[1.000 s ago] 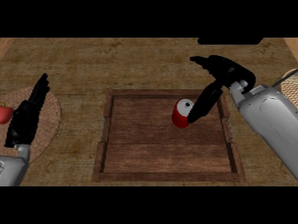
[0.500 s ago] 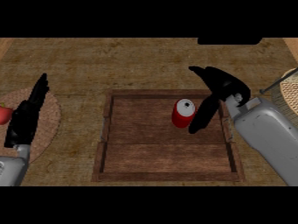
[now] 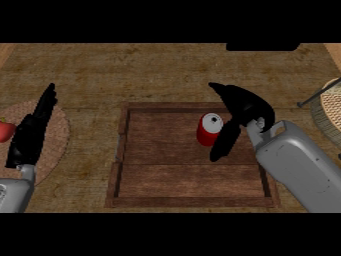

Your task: Pick the can from the tray and place it in the tiered basket

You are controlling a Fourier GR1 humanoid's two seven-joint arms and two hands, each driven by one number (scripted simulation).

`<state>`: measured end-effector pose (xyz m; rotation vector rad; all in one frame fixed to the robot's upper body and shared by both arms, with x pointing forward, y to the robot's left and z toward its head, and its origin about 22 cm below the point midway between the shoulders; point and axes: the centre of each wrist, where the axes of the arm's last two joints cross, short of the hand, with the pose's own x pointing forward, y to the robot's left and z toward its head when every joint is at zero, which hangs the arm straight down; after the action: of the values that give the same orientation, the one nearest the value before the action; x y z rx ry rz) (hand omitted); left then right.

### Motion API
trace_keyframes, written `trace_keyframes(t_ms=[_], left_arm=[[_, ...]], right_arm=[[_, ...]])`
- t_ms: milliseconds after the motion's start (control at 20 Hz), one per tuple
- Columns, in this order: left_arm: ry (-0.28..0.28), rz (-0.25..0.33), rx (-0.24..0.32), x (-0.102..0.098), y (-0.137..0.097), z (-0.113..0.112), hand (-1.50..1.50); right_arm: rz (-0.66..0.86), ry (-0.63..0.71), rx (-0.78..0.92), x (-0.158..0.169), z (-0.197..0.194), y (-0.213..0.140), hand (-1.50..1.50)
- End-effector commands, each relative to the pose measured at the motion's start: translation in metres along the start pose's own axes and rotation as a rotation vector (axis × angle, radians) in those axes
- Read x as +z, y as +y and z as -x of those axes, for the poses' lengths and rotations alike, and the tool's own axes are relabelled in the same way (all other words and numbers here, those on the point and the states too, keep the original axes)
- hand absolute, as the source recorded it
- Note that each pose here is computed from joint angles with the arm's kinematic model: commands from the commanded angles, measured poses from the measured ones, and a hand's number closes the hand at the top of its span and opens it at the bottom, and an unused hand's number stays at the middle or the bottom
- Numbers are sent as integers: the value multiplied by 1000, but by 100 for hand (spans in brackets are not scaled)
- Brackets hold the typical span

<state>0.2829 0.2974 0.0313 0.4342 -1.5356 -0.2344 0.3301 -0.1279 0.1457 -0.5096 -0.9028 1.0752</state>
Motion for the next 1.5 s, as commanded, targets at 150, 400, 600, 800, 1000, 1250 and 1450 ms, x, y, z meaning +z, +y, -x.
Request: trace_keyframes(t_ms=[150,400,600,800,1000,1250,1450], left_arm=[[-8,-8,0,-3,0,-2,0],[1,0,8,5,-7,-1,0],[-5,6,11,8,14,-6,0],[5,-3,15,4,2,-5,0],[4,16,17,8,-9,-8,0],[-2,0,-8,9,-15,6,0],[4,-4,-6,6,-14,-2,0]], right_arm=[[-33,130,22,-12,6,5,-150],[-55,141,10,-30,-2,21,-150],[-57,139,15,-32,10,14,-150],[-88,144,11,-43,7,24,-150],[-118,132,22,-47,2,32,-150],[-146,133,-4,-60,15,60,-150],[-281,67,68,-56,1,70,150]])
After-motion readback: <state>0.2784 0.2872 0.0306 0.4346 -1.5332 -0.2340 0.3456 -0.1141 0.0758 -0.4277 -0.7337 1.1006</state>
